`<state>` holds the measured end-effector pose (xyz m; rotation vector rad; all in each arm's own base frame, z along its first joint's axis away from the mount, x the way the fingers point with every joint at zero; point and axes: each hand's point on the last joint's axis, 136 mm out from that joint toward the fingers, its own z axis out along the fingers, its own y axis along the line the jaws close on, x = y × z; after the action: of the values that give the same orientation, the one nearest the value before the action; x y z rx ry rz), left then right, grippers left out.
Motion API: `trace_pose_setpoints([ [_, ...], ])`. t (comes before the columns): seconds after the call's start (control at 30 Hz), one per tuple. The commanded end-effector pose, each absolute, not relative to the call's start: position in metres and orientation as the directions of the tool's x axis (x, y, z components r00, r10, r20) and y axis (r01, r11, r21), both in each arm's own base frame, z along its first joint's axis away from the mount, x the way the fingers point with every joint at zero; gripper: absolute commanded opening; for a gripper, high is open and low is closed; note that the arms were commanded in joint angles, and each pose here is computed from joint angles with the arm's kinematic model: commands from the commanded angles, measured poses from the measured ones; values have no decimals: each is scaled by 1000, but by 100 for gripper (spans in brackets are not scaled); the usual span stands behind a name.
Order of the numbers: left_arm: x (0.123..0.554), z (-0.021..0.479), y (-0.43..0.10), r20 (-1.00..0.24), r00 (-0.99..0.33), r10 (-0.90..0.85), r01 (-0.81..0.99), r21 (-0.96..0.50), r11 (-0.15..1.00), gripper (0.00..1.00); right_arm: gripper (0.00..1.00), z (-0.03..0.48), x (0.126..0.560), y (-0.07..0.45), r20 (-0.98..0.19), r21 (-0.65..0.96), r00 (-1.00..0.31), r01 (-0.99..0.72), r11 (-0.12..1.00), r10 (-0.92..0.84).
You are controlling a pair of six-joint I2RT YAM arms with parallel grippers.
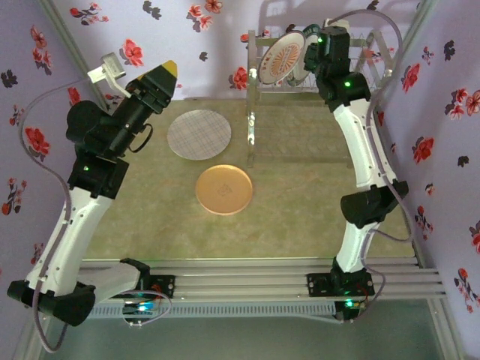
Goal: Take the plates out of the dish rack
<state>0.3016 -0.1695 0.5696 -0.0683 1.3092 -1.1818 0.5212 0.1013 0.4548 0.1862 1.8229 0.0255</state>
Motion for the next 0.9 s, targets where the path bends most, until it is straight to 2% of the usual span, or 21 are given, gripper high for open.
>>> trace_pose_setpoints([
  [0.0, 292, 582, -164, -678, -160, -718, 645, -622, 443, 68, 24, 467, 520, 100, -971, 74, -216, 140, 987, 104],
  [0.43, 293, 571, -164, -674, -178, -717, 633, -637, 441, 68, 7, 497, 509, 110, -988, -72, -150, 198, 978, -43],
  [0.87, 292, 571, -166, -666, -191, -721, 635, -644, 427, 68, 0, 542, 486, 93, -994, -108, -59, 284, 953, -95],
])
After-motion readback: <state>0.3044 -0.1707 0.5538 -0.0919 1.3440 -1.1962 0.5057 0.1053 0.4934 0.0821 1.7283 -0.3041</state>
